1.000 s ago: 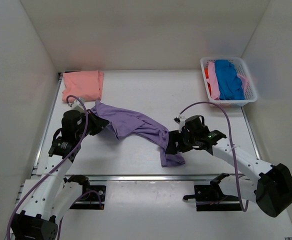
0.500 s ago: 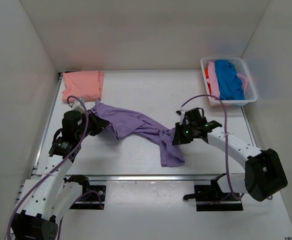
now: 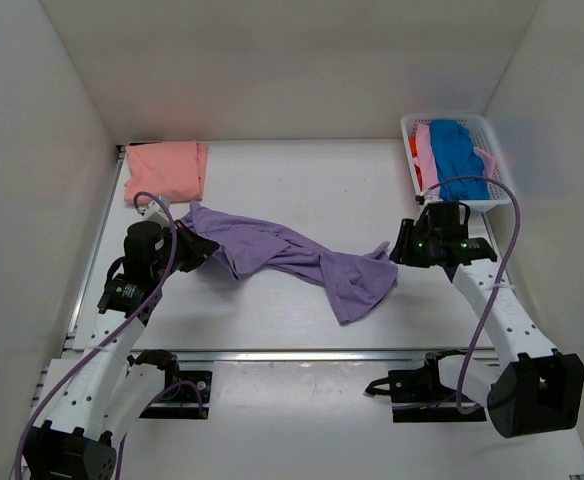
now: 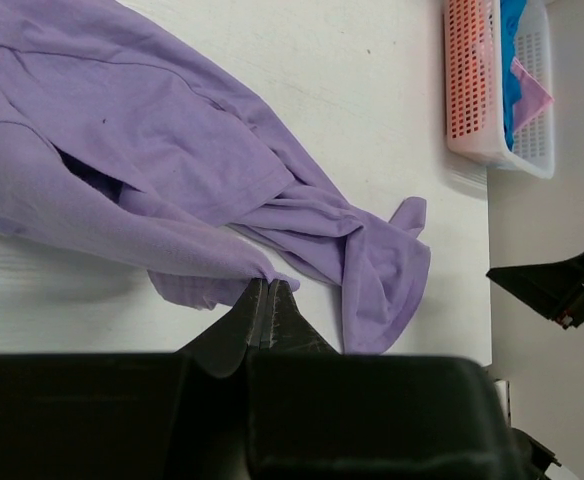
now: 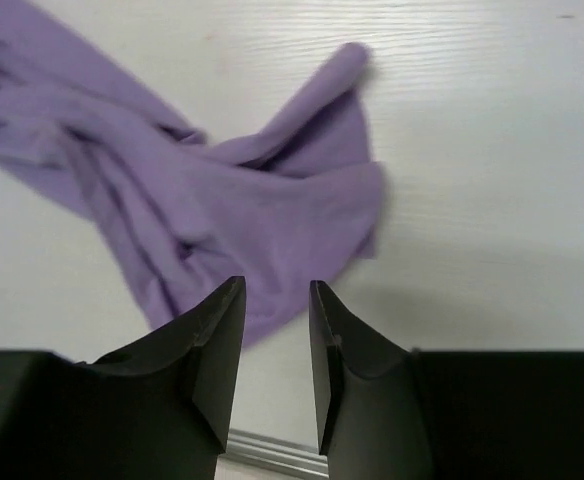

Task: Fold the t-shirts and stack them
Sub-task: Flatten out the tshirt, then grap the side of the flattened tshirt closest away from the robot with both arms

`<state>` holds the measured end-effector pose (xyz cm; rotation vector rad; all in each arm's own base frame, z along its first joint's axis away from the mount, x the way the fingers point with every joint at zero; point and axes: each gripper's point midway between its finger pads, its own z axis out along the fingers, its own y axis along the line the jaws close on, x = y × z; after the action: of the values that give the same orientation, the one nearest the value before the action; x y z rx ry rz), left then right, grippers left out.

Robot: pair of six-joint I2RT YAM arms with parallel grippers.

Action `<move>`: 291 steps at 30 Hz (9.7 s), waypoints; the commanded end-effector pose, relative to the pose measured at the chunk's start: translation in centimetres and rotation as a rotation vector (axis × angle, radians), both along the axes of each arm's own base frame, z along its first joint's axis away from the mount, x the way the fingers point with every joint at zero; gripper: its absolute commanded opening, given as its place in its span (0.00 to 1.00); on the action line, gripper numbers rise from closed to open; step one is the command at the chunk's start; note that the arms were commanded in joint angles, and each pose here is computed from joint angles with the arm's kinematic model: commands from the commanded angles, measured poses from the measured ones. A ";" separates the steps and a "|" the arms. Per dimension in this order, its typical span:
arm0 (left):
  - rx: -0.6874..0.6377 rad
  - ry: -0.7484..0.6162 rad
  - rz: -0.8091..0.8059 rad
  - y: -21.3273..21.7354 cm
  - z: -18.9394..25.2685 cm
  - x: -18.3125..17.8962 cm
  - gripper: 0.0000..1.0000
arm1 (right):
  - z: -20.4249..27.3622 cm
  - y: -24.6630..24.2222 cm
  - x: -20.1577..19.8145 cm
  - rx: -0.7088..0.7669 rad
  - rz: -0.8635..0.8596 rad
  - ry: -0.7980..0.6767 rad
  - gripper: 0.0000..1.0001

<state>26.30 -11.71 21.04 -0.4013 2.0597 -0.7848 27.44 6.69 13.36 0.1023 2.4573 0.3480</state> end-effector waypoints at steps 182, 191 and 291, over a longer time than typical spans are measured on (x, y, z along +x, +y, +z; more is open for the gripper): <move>0.076 -0.477 0.173 6.0 21.5 7.1 0.00 | 19.9 0.8 12.8 -0.054 0.163 -0.467 0.00; 0.105 -0.418 0.110 3.9 16.3 -1.4 0.00 | 13.9 0.1 3.4 -0.042 0.148 -0.330 0.00; 0.331 -0.087 0.108 7.7 1.8 3.0 0.00 | -6.0 1.1 -14.3 0.103 0.133 0.538 0.00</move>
<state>29.24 -4.77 20.79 -0.3119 2.0775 -0.4245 12.69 8.15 6.81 0.0474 2.9933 0.5789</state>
